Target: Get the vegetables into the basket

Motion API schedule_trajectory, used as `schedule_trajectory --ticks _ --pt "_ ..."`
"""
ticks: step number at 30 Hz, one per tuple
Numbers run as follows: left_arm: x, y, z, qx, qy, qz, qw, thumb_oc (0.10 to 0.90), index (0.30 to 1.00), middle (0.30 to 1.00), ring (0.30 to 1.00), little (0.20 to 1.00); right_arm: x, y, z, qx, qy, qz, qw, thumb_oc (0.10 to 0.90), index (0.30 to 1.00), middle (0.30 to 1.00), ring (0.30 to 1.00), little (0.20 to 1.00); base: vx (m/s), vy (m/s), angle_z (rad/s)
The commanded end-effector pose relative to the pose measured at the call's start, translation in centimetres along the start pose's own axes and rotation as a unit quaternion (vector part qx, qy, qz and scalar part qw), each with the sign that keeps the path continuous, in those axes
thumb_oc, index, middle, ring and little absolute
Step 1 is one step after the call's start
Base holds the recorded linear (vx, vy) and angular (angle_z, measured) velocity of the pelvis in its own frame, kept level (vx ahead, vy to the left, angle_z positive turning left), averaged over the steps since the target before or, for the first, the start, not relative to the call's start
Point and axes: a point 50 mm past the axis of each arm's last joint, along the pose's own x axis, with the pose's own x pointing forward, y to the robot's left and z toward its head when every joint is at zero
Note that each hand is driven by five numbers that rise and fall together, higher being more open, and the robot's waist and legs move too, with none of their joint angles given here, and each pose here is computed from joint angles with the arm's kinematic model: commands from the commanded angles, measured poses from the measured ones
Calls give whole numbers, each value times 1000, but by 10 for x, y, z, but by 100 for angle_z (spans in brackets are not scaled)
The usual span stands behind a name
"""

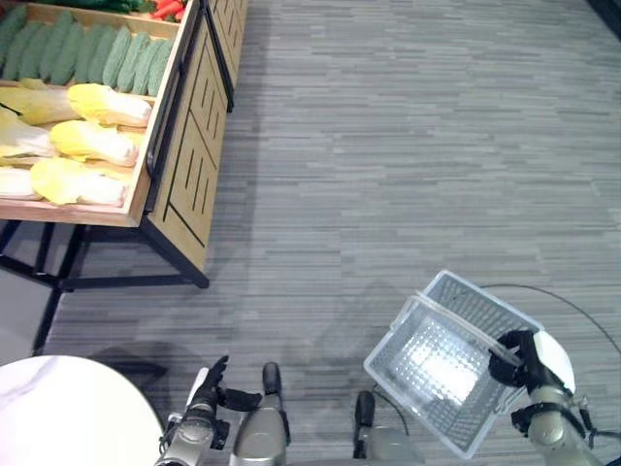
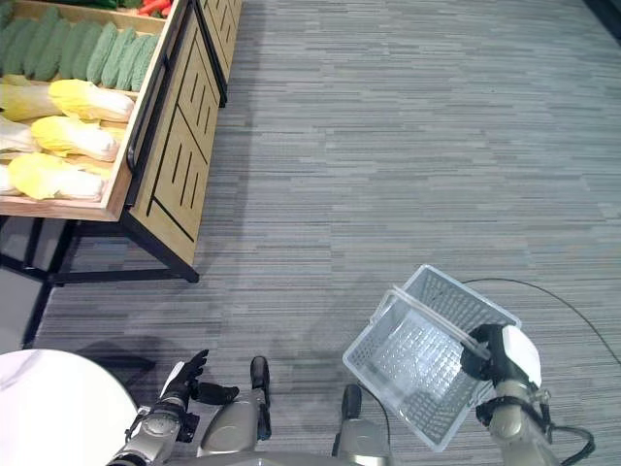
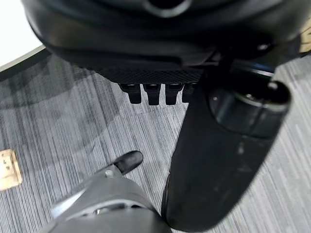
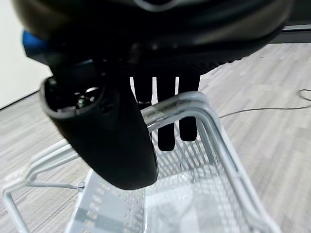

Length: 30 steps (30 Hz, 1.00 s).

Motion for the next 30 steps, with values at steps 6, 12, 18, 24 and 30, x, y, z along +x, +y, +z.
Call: schedule_trajectory --ticks 6,12,18,24,30 --pt "3 29 16 15 -45 43 998 900 1000 1000 1000 1000 37 -55 59 22 -112 -119 986 400 300 300 300 300 131 195 -32" --pt "7 39 30 37 -67 49 996 900 1000 1000 1000 1000 39 -58 54 17 -100 -126 987 400 300 300 300 300 190 114 19" --pt "10 44 26 32 -50 63 996 900 1000 1000 1000 1000 38 -64 36 22 -59 -145 987 400 300 300 300 300 287 -83 50" --pt "0 27 -14 11 25 50 998 900 1000 1000 1000 1000 31 -71 10 1 -22 -136 990 400 300 300 300 300 282 -185 67" --pt "-4 11 -24 22 45 26 998 900 1000 1000 1000 1000 31 -86 14 -31 -48 -143 988 400 300 300 300 300 153 -216 25"
